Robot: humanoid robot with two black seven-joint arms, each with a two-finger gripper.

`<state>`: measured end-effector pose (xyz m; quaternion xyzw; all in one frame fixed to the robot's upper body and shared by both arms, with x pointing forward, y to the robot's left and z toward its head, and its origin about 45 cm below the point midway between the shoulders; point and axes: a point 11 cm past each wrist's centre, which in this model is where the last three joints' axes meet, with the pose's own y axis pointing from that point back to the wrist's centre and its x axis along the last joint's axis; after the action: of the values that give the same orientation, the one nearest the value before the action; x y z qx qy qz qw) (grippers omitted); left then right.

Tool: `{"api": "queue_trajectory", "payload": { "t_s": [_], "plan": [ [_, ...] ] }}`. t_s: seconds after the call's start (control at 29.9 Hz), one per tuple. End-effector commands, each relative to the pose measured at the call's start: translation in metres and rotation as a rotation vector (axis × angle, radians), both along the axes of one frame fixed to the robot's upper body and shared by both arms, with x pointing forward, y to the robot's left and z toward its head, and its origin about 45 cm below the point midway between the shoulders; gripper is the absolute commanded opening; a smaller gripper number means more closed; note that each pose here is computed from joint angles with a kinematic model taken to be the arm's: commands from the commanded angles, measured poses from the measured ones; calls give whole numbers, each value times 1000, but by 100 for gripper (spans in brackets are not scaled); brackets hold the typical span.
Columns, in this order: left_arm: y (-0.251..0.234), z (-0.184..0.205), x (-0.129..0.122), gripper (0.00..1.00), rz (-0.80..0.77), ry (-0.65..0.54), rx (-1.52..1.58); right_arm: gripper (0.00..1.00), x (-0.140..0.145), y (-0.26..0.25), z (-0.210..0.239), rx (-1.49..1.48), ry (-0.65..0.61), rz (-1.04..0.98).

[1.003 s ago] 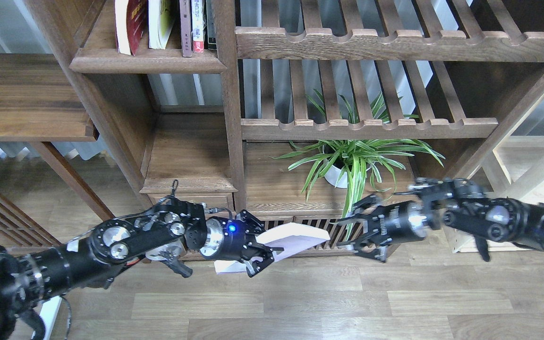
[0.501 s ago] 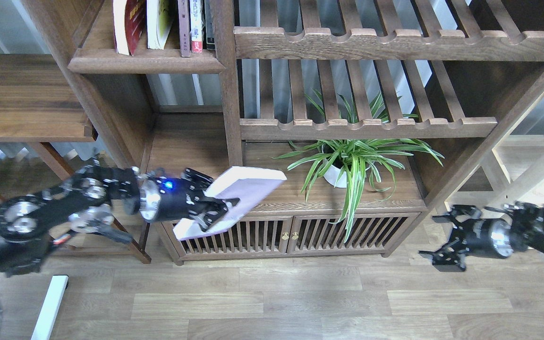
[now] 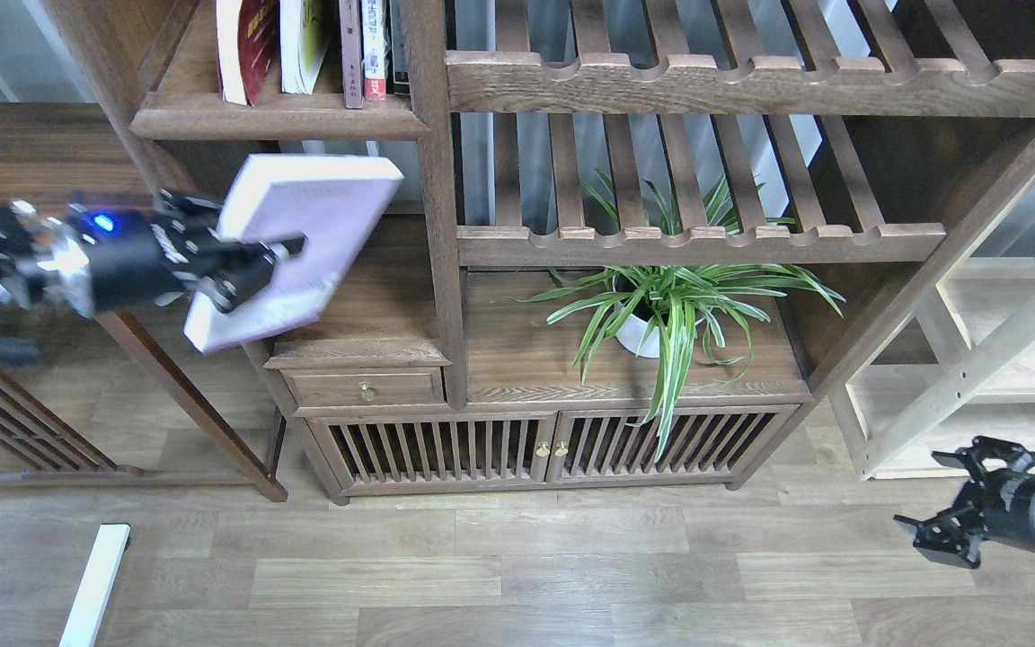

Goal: Organize books on shelf
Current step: 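Lift the white book with the left gripper up to the top shelf, then set the white book into the top shelf compartment with the left gripper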

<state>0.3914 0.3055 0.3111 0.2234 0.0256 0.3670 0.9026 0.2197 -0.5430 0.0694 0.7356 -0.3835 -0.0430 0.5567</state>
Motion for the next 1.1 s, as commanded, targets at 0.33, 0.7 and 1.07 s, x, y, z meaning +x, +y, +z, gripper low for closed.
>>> {"api": "queue_trajectory", "payload": {
  "t_s": [0.33,0.7,1.07],
  "plan": [
    [65,94,-1,0,161,-106,-75,100,-28,-15,-8,-77,1,-9],
    [59,142,3,0,148,-187,-107,100,-31,-18,-7,-91,3,-4],
    [53,175,9,0,140,-243,-114,100,-36,-25,-2,-106,7,-9]
  ]
}}
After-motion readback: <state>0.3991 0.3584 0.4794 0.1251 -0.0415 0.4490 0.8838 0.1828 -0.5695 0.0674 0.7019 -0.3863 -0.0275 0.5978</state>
